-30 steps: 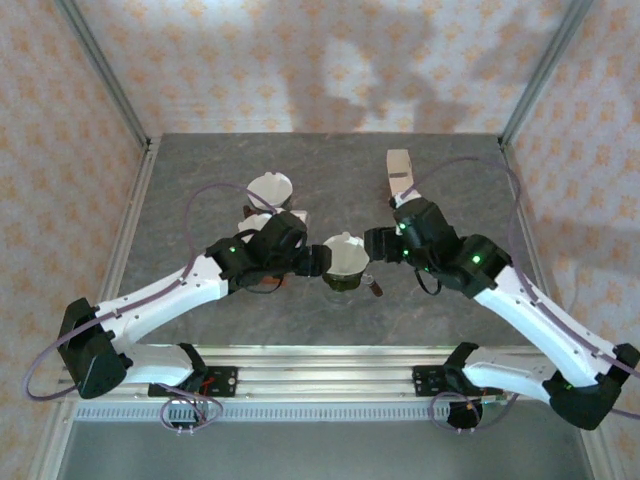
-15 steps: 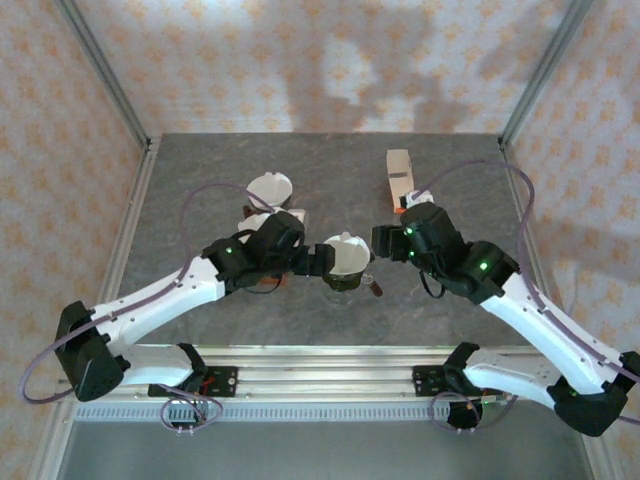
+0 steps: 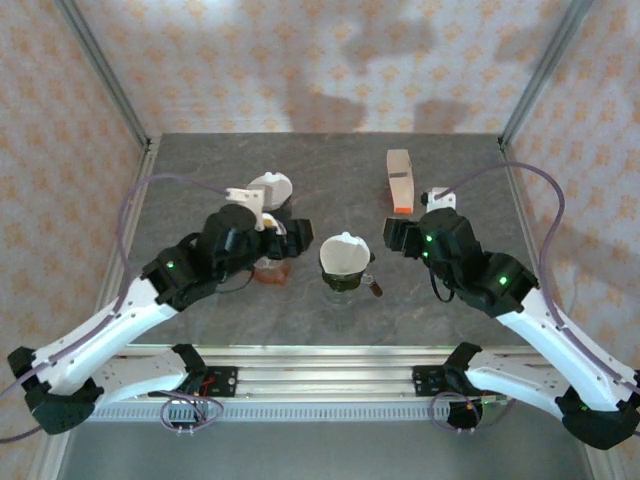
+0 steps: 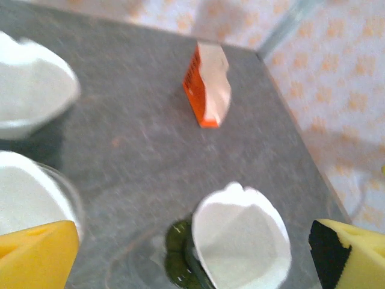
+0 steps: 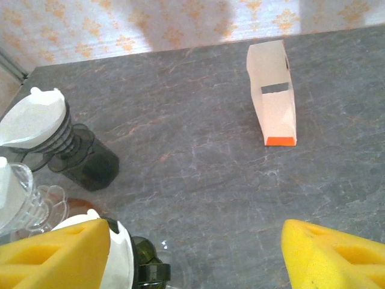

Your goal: Place the coffee filter in the dripper

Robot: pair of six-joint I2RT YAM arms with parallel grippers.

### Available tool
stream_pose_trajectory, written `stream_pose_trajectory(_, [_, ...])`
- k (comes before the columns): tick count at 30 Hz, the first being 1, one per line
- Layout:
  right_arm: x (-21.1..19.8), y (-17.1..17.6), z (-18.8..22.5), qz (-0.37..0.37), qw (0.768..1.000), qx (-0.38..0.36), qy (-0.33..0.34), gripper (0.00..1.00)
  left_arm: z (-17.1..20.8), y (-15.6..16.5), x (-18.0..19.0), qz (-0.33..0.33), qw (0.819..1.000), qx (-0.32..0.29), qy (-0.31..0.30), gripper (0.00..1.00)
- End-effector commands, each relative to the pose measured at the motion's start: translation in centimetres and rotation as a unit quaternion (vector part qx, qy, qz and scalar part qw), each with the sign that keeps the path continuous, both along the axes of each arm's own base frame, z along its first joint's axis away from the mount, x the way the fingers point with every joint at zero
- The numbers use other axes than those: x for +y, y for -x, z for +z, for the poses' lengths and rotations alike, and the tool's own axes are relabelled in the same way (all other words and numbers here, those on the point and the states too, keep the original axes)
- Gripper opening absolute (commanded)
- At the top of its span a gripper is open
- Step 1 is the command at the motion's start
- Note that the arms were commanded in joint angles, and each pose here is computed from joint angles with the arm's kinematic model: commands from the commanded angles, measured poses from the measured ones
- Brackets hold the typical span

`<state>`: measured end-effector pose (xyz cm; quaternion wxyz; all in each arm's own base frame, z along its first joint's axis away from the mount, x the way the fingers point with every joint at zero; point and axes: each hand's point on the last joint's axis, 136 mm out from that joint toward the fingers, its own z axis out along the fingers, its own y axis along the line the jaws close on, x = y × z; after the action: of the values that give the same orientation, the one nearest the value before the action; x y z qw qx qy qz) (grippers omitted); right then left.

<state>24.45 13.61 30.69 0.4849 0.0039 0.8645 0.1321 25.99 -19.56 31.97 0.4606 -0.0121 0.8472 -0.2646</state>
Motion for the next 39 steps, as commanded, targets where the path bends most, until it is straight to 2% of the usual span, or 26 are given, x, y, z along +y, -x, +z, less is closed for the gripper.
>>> stream_pose_trajectory(1, [-1.8, -0.5, 0.1, -0.051, 0.998, -0.019, 0.008, 0.80, 2.7, -0.5, 7.8, 0.120, 0.990, -0.062, -0.032, 1.00])
stream_pose_trajectory(3, [-2.3, -0.7, -0.1, -0.067, 0.997, -0.024, 0.010, 0.87, 3.1, -0.6, 11.8, 0.187, 0.978, -0.083, -0.037, 1.00])
stream_pose_trajectory(4, [-2.6, -0.7, -0.3, -0.076, 0.997, -0.026, 0.010, 1.00, 3.1, -0.6, 13.8, 0.220, 0.970, -0.094, -0.049, 1.00])
stream_pose_trajectory(9, [-3.3, -0.9, -0.8, -0.097, 0.995, -0.034, 0.012, 1.00, -0.6, -1.8, 21.1, 0.349, 0.919, -0.095, -0.156, 1.00])
stream_pose_trajectory(11, [-3.5, -0.9, -1.0, -0.103, 0.994, -0.038, 0.012, 1.00, -3.5, -3.1, 22.4, 0.355, 0.915, -0.074, -0.180, 1.00])
stream_pose_trajectory(19, [-4.2, -0.7, -1.4, -0.116, 0.992, -0.045, 0.013, 1.00, -15.1, -6.8, 29.3, 0.416, 0.885, 0.043, -0.204, 1.00])
stream_pose_trajectory(24, [-4.9, -0.5, -2.0, -0.127, 0.990, -0.050, 0.017, 1.00, -17.9, -7.7, 30.1, 0.426, 0.875, 0.021, -0.230, 1.00])
stream_pose_trajectory(29, [-5.4, -0.2, -2.1, -0.129, 0.990, -0.048, 0.032, 1.00, -18.9, -8.1, 30.5, 0.445, 0.864, -0.047, -0.231, 1.00])
stream_pose_trajectory(31, [-5.9, -0.2, -2.1, -0.141, 0.988, -0.049, 0.037, 1.00, -19.8, -9.0, 30.0, 0.425, 0.877, -0.039, -0.223, 1.00])
stream_pose_trajectory(33, [-6.1, -0.3, -2.1, -0.146, 0.987, -0.053, 0.042, 1.00, -19.9, -9.8, 28.9, 0.410, 0.885, -0.069, -0.208, 1.00])
stream_pose_trajectory(35, [-6.2, -0.4, -2.0, -0.148, 0.986, -0.057, 0.049, 1.00, -20.1, -10.1, 28.6, 0.412, 0.880, -0.073, -0.224, 1.00])
stream_pose_trajectory(37, [-6.3, -0.5, -2.0, -0.150, 0.985, -0.059, 0.058, 1.00, -20.4, -10.7, 28.2, 0.399, 0.884, -0.052, -0.237, 1.00])
stream_pose_trajectory(39, [-7.0, -0.6, -2.0, -0.173, 0.981, -0.068, 0.061, 1.00, -20.2, -10.9, 27.6, 0.391, 0.885, -0.064, -0.244, 1.00])
